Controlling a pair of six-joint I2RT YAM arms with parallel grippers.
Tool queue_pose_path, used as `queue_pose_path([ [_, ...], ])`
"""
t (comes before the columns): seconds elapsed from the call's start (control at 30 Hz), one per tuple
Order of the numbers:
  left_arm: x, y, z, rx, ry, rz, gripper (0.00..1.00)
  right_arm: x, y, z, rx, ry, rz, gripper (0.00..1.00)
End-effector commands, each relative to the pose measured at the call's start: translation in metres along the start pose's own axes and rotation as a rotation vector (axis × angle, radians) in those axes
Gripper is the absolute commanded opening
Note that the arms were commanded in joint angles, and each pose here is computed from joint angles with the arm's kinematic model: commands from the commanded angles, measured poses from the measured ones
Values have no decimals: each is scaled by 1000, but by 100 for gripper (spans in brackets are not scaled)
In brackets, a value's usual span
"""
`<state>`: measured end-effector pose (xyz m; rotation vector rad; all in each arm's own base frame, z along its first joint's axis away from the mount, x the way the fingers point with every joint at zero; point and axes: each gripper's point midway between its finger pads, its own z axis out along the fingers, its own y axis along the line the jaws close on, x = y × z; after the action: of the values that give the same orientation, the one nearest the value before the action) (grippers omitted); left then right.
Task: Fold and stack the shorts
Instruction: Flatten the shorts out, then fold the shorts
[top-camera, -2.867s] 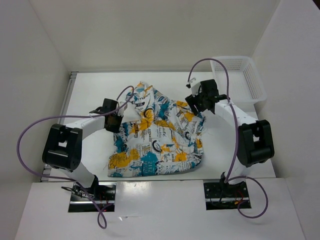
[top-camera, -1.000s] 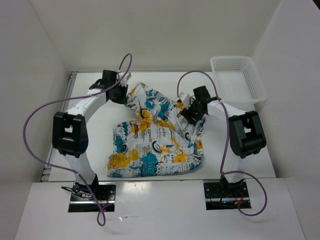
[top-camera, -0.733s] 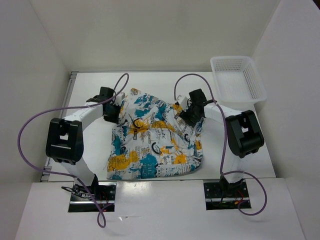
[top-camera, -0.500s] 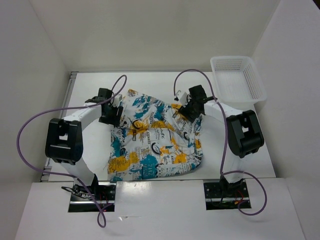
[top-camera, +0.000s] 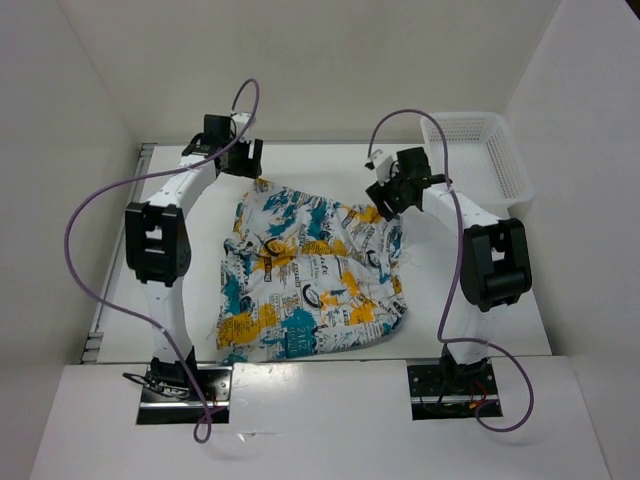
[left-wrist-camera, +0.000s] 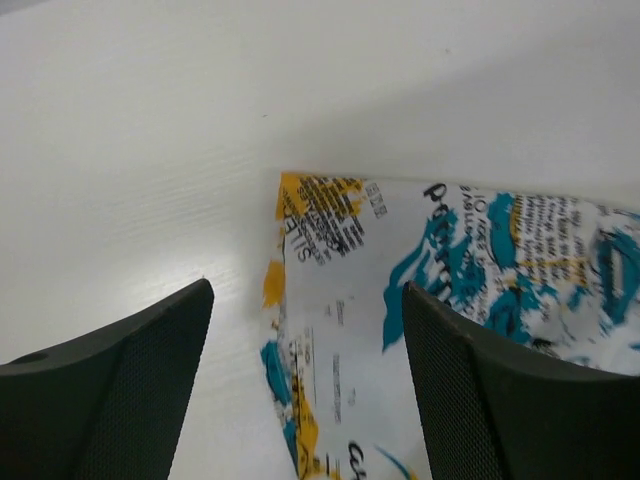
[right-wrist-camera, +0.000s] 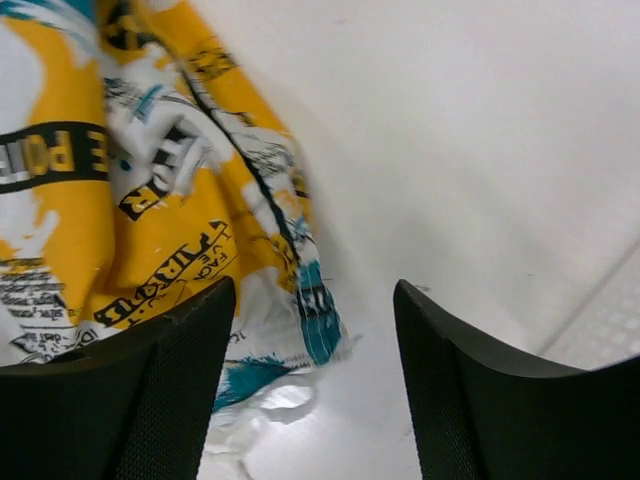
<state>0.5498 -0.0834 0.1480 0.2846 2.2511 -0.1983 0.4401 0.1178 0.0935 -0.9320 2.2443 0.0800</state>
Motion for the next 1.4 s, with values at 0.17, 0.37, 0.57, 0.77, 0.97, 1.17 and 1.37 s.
queue_pose_path([
  [0.17, 2, -1, 77, 63, 9, 4, 84, 2, -14, 0, -119, -13, 20, 73],
  [0.37, 29, -3, 104, 64, 67, -1, 86, 35, 8, 8, -212, 84, -4, 75],
  [0.57, 43, 5, 123, 33, 100, -4, 86, 47, 2, 27, -188, 114, -5, 75],
  [0.77, 64, -1, 128, 44, 171, -9, 81, 53, 2, 39, -183, 132, 26, 75],
  [0.97, 74, 0, 138, 46, 199, -14, 8, 58, 6, 49, -219, 145, 20, 33],
  [1.17, -10, 2, 120, 35, -1, 18, 0, -7, -33, 45, -115, 6, 15, 2],
  [1.37, -183, 48, 9, -105, -437, 48, 0, -54, -70, 30, 15, -74, -67, 0],
])
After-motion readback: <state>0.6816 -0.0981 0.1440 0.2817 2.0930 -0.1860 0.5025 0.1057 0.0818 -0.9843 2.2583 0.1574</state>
